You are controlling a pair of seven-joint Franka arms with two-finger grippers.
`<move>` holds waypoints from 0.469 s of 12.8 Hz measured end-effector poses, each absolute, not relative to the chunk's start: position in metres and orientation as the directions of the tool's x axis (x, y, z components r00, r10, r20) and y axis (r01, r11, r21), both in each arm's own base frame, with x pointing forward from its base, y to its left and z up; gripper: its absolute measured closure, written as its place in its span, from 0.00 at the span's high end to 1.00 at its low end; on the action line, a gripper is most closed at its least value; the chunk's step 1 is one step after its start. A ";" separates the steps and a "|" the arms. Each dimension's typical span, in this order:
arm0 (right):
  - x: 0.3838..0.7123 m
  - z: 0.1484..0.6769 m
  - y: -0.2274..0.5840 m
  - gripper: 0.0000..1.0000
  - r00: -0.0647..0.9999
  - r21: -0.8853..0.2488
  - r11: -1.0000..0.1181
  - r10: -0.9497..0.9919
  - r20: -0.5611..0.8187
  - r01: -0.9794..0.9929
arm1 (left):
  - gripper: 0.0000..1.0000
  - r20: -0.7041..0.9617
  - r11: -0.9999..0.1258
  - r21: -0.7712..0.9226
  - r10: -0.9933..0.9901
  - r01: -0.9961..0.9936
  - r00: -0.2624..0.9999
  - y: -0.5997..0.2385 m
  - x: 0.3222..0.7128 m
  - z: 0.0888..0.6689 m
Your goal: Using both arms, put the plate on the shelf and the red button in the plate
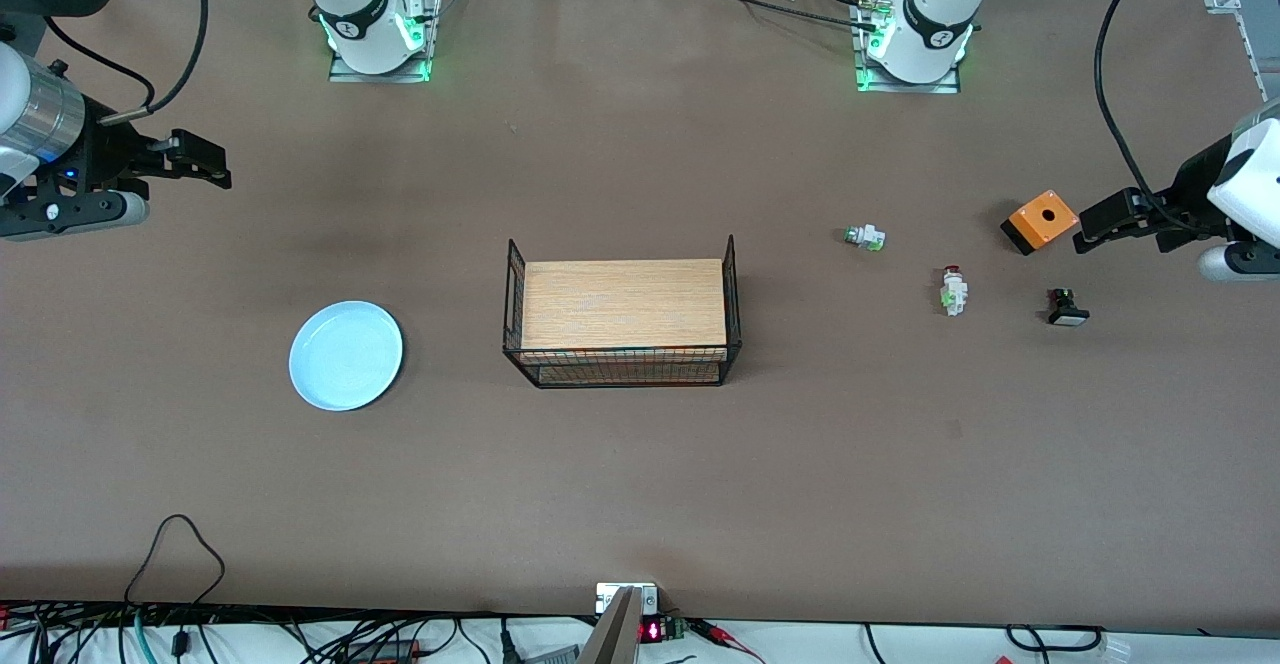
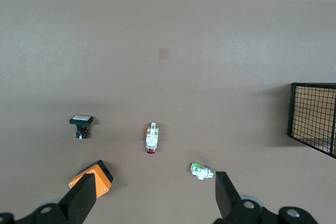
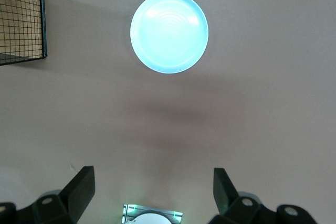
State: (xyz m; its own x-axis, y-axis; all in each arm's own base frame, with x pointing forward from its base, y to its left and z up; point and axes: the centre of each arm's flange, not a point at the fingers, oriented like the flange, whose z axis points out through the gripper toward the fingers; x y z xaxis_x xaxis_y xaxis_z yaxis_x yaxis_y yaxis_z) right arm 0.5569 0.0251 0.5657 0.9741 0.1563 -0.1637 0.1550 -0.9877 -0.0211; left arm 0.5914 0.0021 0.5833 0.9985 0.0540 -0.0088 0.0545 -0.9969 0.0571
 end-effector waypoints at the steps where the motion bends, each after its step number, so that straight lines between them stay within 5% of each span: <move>1: 0.557 0.565 0.025 1.00 0.974 -0.021 -0.988 0.156 -0.164 0.155 | 1.00 -0.009 -0.997 0.057 0.054 0.054 0.999 0.002 0.591 0.584; 6: 0.581 0.530 0.014 1.00 0.973 -0.020 -0.991 0.134 -0.189 0.132 | 1.00 -0.012 -0.997 0.057 0.054 0.054 0.998 0.002 0.591 0.584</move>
